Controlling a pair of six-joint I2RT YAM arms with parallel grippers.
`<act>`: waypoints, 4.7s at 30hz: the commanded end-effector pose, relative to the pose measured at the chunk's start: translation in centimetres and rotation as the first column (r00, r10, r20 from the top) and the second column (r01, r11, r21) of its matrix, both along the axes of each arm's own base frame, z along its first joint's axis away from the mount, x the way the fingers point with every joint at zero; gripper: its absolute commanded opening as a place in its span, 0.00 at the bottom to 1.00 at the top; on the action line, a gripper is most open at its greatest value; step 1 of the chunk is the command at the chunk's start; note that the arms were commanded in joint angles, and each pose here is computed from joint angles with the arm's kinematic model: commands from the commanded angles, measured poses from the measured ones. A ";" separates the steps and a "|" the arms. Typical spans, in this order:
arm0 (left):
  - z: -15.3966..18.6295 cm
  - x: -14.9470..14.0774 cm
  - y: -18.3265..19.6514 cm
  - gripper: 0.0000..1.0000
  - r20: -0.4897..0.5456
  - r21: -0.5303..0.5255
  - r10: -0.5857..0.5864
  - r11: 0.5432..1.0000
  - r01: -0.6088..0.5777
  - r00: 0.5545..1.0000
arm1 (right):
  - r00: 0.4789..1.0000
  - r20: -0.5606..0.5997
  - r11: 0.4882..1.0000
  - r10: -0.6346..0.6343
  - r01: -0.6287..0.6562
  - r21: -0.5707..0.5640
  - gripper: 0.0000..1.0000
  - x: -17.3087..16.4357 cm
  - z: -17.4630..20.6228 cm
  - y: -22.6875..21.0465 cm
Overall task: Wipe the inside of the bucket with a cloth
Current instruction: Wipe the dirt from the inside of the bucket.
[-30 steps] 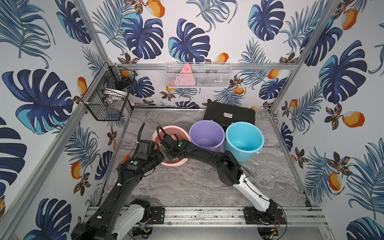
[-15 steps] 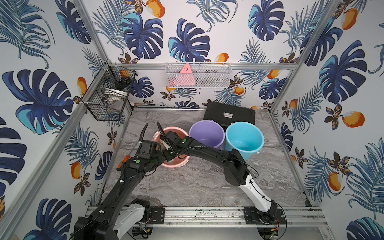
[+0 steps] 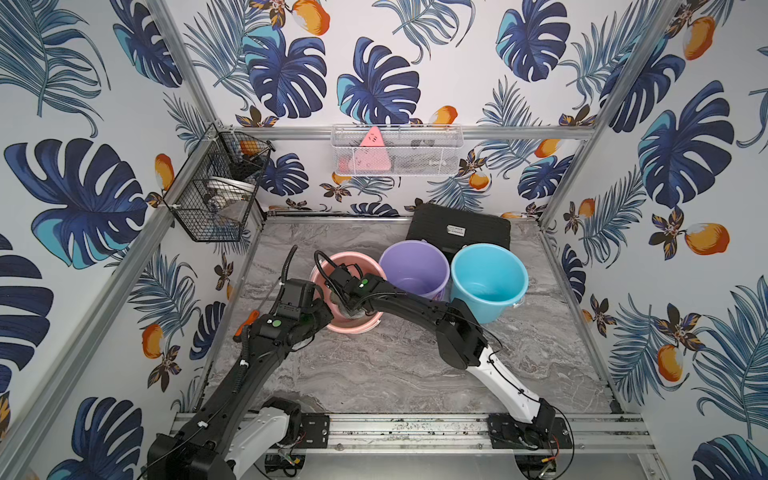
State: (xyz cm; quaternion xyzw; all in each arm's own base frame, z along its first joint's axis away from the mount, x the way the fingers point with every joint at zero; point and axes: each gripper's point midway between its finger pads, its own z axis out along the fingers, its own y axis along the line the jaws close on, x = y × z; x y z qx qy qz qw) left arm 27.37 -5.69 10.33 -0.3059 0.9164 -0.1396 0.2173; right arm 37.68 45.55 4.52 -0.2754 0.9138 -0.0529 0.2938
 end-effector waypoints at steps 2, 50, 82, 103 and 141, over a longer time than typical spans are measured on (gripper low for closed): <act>-0.4 -1.8 0.4 0.00 -0.054 0.053 -0.047 0.997 0.050 0.997 | 0.984 -0.172 0.990 -0.055 0.030 -0.141 0.00 -2.3 -4.9 -3.6; -1.7 -2.2 0.9 0.00 -0.072 0.142 -0.052 0.988 0.062 0.996 | 0.986 -0.149 0.997 0.068 -0.074 -0.037 0.00 -3.4 -5.3 -0.2; -1.9 -1.8 2.5 0.00 -0.056 0.223 0.015 0.975 -0.003 0.998 | 0.830 -0.446 0.882 0.335 -0.109 0.459 0.00 -13.1 3.0 4.1; -0.8 -0.4 2.8 0.00 -0.031 0.248 0.026 0.969 -0.017 0.999 | 0.993 0.099 0.998 -0.066 0.066 0.008 0.00 -6.2 10.2 -5.6; -0.7 0.4 2.1 0.00 -0.024 0.226 0.013 0.974 -0.007 1.000 | 0.953 -0.295 0.864 0.073 0.087 0.496 0.00 -15.5 8.5 -0.7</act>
